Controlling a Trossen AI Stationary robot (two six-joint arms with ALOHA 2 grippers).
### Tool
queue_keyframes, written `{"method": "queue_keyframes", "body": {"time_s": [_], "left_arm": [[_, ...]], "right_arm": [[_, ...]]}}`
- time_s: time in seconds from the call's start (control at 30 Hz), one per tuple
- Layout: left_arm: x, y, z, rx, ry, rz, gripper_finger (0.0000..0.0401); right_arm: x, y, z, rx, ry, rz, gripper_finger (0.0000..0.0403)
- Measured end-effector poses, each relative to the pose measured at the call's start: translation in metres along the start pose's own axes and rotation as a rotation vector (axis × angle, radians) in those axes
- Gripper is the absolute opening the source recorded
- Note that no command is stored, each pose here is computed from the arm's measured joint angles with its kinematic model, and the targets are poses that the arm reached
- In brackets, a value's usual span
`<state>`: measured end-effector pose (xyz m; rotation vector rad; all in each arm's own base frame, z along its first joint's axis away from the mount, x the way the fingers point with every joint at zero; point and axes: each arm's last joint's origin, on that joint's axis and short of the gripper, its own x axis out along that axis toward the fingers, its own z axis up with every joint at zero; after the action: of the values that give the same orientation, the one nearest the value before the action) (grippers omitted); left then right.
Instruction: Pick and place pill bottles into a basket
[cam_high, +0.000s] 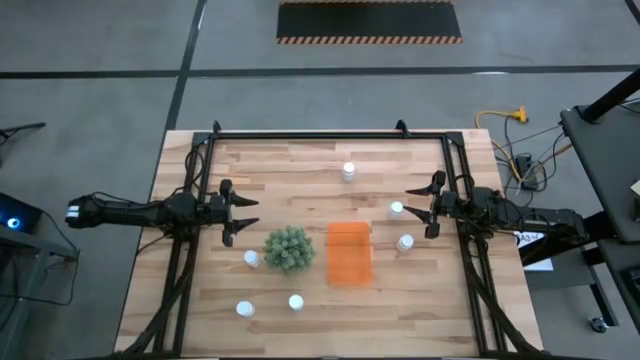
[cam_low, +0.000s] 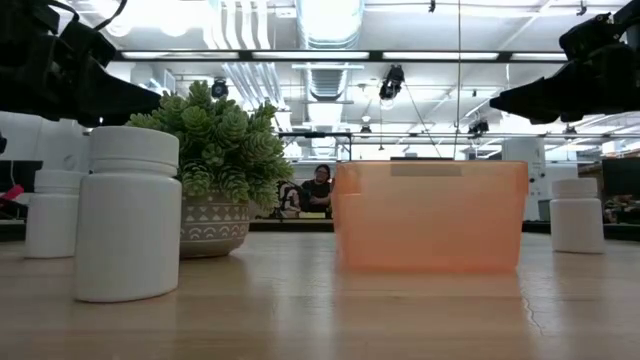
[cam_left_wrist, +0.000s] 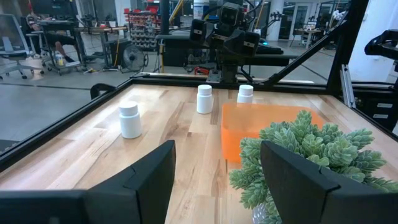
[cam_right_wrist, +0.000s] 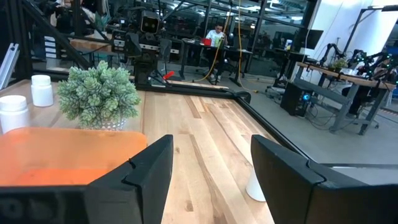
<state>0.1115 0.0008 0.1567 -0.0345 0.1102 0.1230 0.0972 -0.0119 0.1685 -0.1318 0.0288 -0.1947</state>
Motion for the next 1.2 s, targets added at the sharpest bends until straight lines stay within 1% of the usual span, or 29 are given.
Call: {"method": "queue_keyframes", "body": {"time_s": [0.5, 0.67, 0.73, 0.8, 0.9, 1.13, 1.2], "left_arm": [[0.0, 0.0, 0.0, 0.0, 0.0, 0.0, 0.0218], [0.0, 0.0, 0.0, 0.0, 0.0, 0.0, 0.0218], [0.0, 0.0, 0.0, 0.0, -0.001, 0.0, 0.0218], [0.0, 0.0, 0.0, 0.0, 0.0, 0.0, 0.0218], [0.0, 0.0, 0.0, 0.0, 0.0, 0.0, 0.0218], [0.0, 0.0, 0.0, 0.0, -0.001, 0.0, 0.0218], [0.0, 0.0, 0.0, 0.0, 0.0, 0.0, 0.0218]], "right_arm": [[0.0, 0.0, 0.0, 0.001, -0.002, 0.0, 0.0206], [0.0, -0.001, 0.007, 0.018, -0.073, -0.008, 0.0206], [-0.001, -0.002, 0.011, 0.085, -0.117, -0.01, 0.0206], [-0.001, -0.002, 0.015, 0.192, -0.155, -0.006, 0.0206], [-0.002, -0.002, 0.017, 0.304, -0.176, 0.003, 0.0206], [-0.002, -0.002, 0.017, 0.381, -0.181, 0.009, 0.0206], [-0.002, -0.003, 0.019, 0.385, -0.195, 0.01, 0.0206]]}}
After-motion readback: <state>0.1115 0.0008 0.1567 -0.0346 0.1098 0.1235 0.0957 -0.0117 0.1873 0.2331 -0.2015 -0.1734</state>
